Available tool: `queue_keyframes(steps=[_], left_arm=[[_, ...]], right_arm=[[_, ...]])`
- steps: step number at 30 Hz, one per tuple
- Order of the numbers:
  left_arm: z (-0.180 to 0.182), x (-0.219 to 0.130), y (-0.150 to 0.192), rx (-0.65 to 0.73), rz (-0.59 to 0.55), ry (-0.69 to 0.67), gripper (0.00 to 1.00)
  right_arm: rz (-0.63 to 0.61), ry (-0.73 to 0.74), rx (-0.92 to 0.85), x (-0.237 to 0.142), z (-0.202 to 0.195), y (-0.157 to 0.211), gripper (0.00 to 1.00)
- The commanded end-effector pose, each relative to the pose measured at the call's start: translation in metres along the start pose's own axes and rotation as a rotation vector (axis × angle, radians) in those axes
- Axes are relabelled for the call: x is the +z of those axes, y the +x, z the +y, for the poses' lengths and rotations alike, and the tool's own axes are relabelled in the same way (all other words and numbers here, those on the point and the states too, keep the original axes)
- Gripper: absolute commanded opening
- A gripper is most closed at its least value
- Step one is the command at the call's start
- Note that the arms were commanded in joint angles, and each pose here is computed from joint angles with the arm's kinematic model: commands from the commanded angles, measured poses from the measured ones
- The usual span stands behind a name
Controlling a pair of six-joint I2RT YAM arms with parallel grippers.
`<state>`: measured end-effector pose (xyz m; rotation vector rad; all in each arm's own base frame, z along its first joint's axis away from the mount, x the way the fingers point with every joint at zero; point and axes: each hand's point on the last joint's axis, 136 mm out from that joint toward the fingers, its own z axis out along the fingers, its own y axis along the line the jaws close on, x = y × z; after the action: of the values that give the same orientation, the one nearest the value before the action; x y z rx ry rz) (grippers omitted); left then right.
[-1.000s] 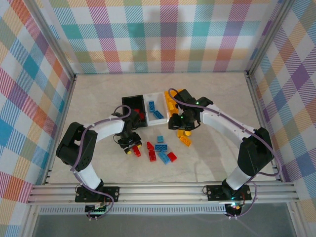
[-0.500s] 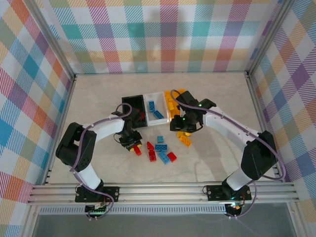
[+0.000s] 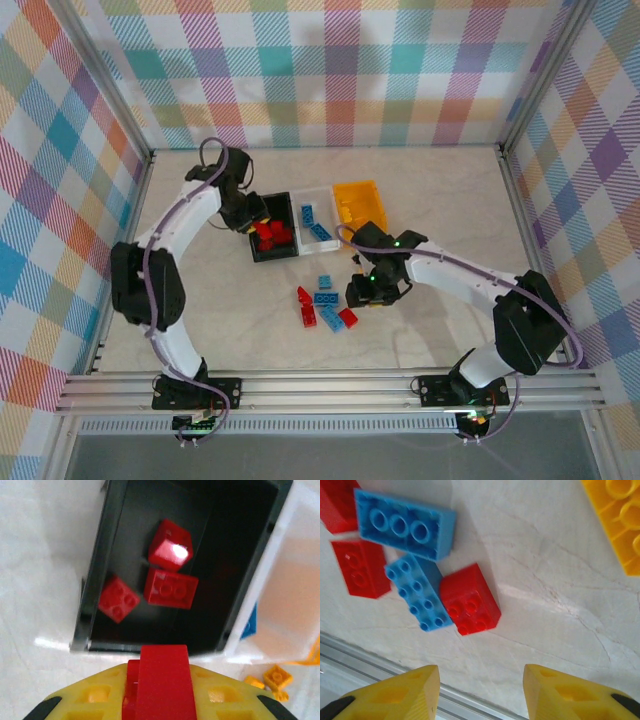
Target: Sort the legos into containers by color
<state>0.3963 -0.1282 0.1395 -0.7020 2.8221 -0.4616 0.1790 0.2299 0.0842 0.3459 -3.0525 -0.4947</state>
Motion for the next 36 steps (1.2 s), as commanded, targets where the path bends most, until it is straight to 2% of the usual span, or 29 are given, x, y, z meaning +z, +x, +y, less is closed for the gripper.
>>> queue_keyframes(steps=[1,8,12,17,22,28,32,36], left_arm=[[0.007,0.020,-0.006,0.024,0.060,-0.069,0.27],[-0.004,0.045,-0.029,0.033,0.072,-0.100,0.29],[-0.007,0.046,-0.031,0.030,0.077,-0.097,0.38],[-0.009,0.040,-0.028,0.030,0.073,-0.084,0.46],[-0.014,0.021,-0.019,0.052,0.051,-0.063,0.48],[-0.016,-0.008,0.025,0.167,0.054,-0.060,0.53],[-0.020,-0.015,0.084,0.274,0.110,-0.048,0.59],[-0.019,-0.003,0.142,0.328,0.189,-0.050,0.64]], right_arm=[[0.015,-0.004,-0.042,0.004,0.001,0.010,0.48],[0.051,0.031,-0.130,0.019,0.003,0.024,0.52],[0.083,0.071,-0.175,0.032,-0.001,0.028,0.52],[0.096,0.107,-0.206,0.045,-0.004,0.023,0.52],[0.110,0.112,-0.193,0.056,-0.006,0.021,0.52],[0.077,0.081,-0.142,0.054,-0.002,0.021,0.52],[0.057,0.065,-0.113,0.052,-0.002,0.022,0.52],[0.063,0.066,-0.091,0.054,-0.005,0.025,0.52]])
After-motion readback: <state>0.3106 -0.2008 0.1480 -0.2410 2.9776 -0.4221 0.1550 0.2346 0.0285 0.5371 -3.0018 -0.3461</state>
